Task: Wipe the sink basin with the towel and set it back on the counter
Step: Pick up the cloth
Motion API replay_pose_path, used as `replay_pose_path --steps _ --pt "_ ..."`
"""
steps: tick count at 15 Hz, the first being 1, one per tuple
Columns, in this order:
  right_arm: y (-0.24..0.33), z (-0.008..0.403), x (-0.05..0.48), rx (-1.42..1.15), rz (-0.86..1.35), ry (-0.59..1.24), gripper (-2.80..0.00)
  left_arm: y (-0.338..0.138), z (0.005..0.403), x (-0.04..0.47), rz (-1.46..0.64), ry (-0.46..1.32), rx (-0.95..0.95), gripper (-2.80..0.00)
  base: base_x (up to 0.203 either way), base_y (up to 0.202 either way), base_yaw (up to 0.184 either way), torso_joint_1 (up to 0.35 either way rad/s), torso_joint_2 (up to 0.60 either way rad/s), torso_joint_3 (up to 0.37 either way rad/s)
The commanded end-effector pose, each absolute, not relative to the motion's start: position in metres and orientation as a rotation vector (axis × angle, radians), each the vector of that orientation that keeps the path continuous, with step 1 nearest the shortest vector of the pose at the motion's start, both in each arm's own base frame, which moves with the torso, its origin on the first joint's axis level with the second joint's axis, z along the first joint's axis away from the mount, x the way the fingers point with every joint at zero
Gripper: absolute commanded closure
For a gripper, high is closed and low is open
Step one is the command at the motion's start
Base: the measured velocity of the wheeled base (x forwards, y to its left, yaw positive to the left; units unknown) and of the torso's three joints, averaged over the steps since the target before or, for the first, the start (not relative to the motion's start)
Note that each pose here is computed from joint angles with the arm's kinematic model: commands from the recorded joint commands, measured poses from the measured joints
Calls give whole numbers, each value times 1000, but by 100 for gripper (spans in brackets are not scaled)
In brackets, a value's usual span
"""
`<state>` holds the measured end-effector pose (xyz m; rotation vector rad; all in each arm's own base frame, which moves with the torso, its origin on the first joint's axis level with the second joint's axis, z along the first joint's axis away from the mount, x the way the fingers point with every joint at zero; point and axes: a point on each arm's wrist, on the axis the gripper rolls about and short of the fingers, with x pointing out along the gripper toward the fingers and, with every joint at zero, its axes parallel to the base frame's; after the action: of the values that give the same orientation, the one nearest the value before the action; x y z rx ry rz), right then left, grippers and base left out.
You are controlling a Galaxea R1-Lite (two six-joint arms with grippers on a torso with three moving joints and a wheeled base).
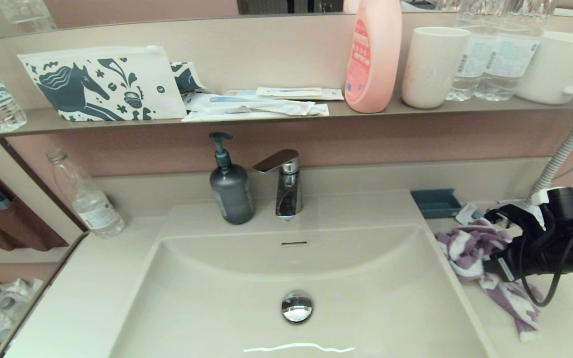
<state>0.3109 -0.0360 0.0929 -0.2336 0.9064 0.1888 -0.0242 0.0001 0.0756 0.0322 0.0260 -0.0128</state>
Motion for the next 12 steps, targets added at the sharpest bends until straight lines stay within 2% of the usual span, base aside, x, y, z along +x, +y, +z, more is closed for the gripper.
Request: replay_pose_path --steps 1,6,12 --pt "-38 103 306 -230 183 880 0 0 76 -24 -13 27 32 0 0 0 0 0 0 0" --pt "-44 157 277 -29 227 747 0 0 76 -24 -13 27 32 0 0 0 0 0 0 0" --pt "-27 250 208 187 300 647 0 0 76 -24 -13 27 32 0 0 0 0 0 0 0"
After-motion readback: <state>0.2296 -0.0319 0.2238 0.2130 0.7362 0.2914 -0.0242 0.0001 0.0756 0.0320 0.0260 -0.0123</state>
